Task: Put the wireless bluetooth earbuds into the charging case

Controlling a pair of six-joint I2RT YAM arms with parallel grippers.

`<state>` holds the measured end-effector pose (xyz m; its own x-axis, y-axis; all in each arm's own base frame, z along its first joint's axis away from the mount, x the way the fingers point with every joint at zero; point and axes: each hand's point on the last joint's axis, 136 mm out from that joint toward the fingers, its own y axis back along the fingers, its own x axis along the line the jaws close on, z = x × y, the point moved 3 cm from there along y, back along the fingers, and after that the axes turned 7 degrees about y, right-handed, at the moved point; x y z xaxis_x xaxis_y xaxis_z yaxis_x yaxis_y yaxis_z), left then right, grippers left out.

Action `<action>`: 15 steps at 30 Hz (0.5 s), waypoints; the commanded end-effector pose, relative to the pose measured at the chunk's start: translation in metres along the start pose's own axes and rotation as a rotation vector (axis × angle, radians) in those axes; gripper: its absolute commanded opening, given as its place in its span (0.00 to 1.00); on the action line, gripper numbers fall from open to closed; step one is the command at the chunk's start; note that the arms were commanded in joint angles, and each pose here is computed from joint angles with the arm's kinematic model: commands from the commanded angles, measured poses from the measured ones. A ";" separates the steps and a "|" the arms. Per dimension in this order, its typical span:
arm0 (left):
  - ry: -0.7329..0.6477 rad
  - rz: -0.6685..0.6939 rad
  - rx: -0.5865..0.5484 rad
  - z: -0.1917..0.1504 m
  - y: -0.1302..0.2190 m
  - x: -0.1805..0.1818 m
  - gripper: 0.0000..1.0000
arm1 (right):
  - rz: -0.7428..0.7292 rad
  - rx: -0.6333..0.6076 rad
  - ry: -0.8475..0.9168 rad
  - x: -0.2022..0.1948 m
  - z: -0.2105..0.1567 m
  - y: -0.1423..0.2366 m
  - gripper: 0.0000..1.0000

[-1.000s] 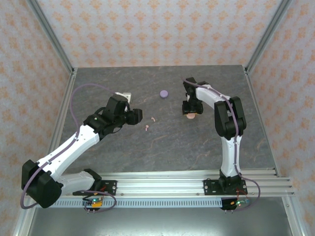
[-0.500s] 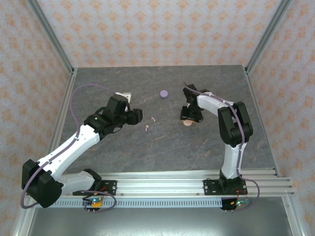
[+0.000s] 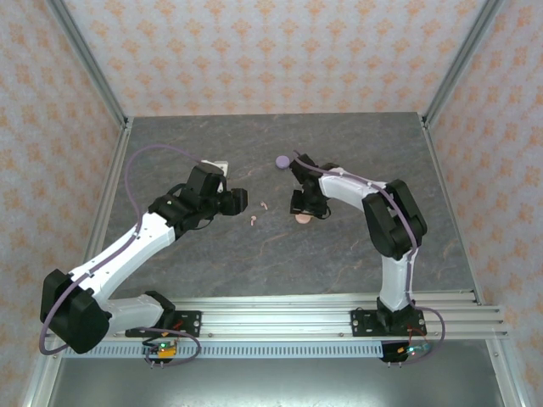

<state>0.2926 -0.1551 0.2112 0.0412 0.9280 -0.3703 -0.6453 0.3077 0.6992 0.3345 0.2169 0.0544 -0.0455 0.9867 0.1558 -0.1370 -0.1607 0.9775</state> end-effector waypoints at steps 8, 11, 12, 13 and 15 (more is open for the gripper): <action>0.013 -0.006 0.038 -0.010 -0.010 0.001 0.62 | 0.002 -0.001 -0.017 0.014 0.002 -0.009 0.55; 0.015 -0.007 0.051 -0.013 -0.013 0.000 0.62 | 0.013 -0.007 -0.010 0.016 0.003 -0.006 0.61; 0.018 -0.009 0.054 -0.013 -0.015 0.000 0.62 | 0.019 -0.012 -0.006 0.017 0.003 -0.004 0.62; 0.022 -0.014 0.056 -0.014 -0.016 0.000 0.62 | 0.028 -0.016 -0.003 0.018 0.003 -0.001 0.64; 0.028 -0.023 0.064 -0.015 -0.019 -0.002 0.62 | 0.039 -0.038 0.000 0.020 0.005 0.006 0.67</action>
<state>0.2920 -0.1597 0.1922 0.0334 0.9275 -0.3723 -0.5994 0.3166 0.7352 0.3343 0.2285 0.0549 -0.0370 0.9848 0.1698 -0.1416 -0.1734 0.9746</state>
